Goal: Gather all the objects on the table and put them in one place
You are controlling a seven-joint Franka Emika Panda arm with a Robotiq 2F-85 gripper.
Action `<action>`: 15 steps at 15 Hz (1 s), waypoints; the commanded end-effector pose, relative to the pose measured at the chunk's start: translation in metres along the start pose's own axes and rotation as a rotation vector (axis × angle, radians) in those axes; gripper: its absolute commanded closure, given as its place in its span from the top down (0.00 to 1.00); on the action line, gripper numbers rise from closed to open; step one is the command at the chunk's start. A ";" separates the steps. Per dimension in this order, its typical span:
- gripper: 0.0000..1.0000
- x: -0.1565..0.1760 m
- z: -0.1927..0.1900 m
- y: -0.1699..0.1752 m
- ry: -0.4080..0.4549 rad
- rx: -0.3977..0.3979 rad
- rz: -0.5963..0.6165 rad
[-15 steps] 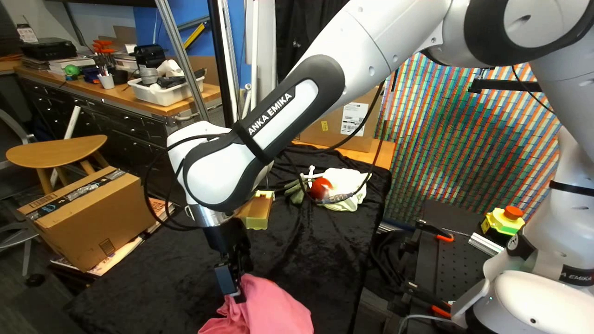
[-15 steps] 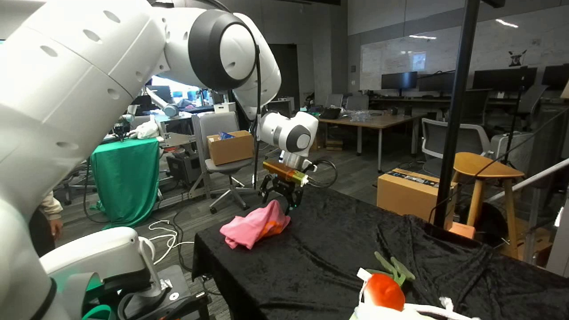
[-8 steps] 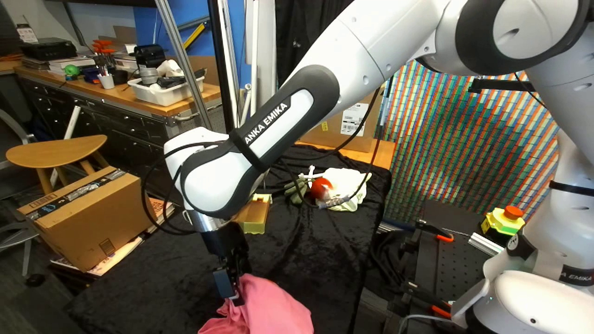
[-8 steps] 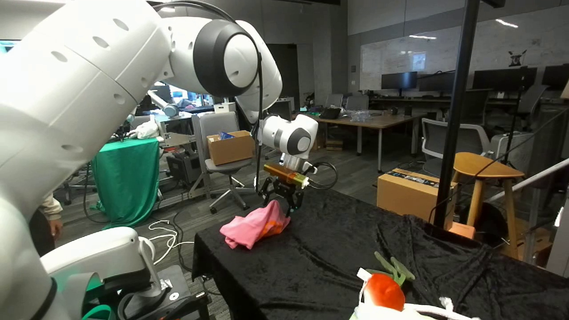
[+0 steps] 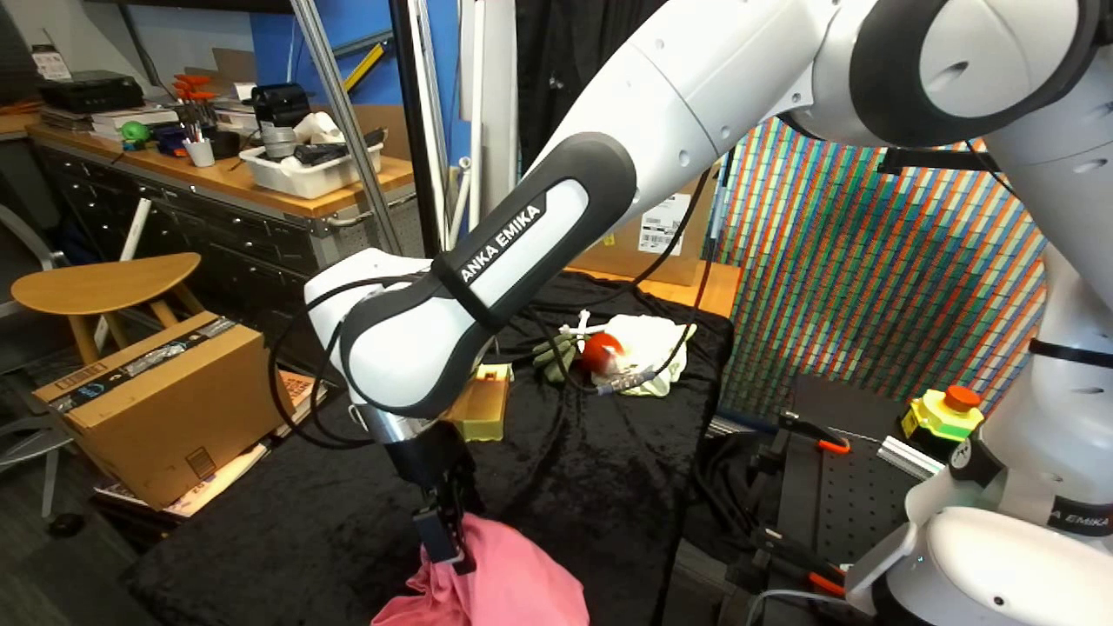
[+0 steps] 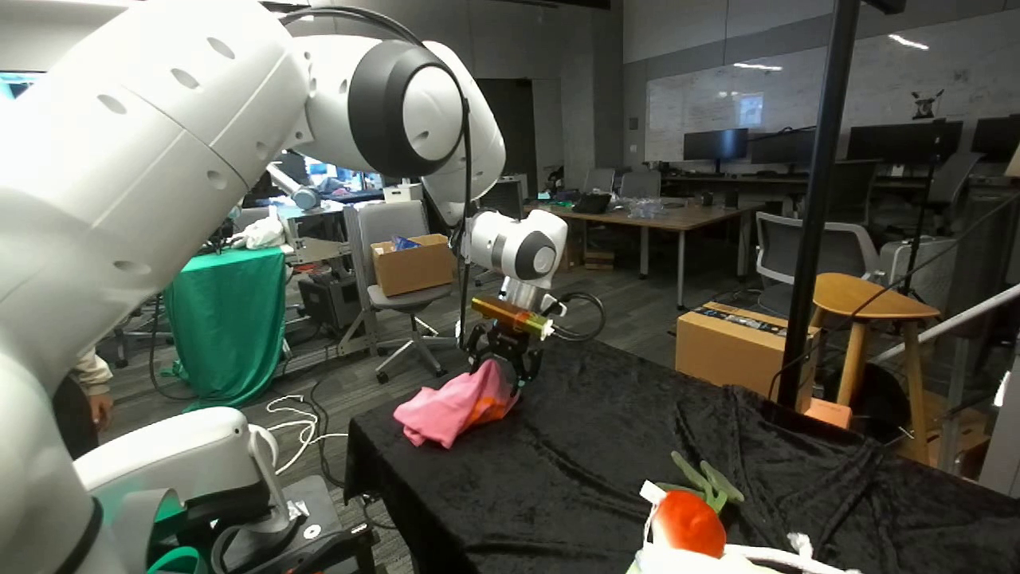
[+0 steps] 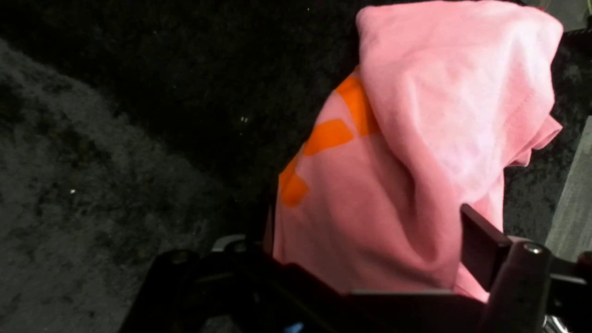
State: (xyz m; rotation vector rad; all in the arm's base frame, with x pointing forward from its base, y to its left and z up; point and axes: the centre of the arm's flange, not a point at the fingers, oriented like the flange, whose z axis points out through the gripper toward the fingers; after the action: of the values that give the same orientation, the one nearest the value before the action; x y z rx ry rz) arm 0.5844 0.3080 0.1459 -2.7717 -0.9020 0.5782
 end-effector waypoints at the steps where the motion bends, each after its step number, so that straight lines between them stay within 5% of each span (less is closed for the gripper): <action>1: 0.66 0.006 -0.006 0.000 -0.024 -0.009 0.009; 8: 0.11 0.005 -0.009 0.002 -0.015 0.012 0.003; 12: 0.02 -0.002 -0.022 0.007 0.034 0.020 -0.003; 15: 0.07 -0.011 -0.040 0.016 0.116 0.006 0.041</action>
State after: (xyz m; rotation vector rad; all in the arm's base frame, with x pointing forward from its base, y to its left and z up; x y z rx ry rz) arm 0.5977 0.2995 0.1575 -2.7766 -0.8741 0.5326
